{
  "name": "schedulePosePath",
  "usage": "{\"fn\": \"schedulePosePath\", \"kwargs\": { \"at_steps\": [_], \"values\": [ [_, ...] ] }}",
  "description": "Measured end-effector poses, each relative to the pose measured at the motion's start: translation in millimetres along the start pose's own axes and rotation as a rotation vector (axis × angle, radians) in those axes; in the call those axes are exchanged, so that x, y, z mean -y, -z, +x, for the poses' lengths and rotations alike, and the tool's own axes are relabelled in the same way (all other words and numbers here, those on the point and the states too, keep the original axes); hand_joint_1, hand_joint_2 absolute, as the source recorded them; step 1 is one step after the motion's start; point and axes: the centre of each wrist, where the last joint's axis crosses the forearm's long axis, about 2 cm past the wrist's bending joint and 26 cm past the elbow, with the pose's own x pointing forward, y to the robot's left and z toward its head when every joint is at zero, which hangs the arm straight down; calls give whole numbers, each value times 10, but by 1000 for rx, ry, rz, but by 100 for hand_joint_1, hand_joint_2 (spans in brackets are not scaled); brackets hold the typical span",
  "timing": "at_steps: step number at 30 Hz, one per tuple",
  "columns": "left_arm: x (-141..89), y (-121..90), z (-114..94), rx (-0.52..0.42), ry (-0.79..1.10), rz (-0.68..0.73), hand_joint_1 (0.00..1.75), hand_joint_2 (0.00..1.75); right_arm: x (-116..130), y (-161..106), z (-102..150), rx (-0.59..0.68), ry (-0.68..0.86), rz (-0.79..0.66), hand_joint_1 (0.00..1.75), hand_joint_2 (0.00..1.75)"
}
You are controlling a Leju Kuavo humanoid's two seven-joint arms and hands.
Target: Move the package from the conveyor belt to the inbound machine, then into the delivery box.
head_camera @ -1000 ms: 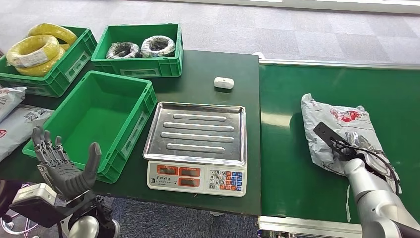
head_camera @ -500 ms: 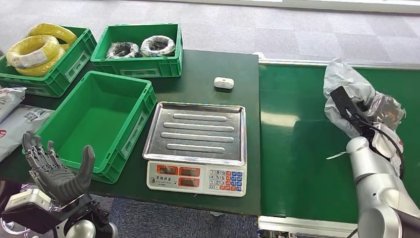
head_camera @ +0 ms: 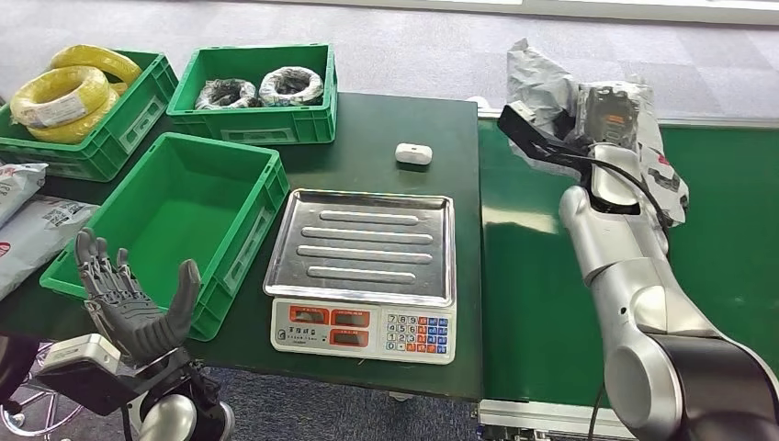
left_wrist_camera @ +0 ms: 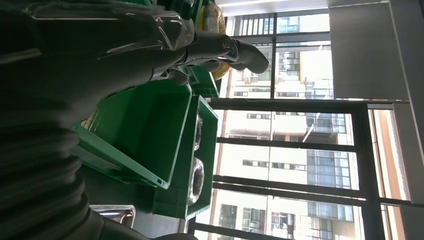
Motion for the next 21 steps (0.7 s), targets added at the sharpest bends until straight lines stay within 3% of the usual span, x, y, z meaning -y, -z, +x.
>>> {"fn": "schedulePosePath", "kwargs": {
  "at_steps": [7,14,21],
  "values": [
    [95,-20,-47,-15,-16,-36,0,175,141,47,593,200,-9,45,175,175],
    [185,-38,-99,-32,-33,-72,0,175,146,-79,1237,395,-8,107,175,175],
    [206,-56,-132,-43,-33,-89,0,175,138,-186,1559,512,-6,140,175,175]
  ]
}}
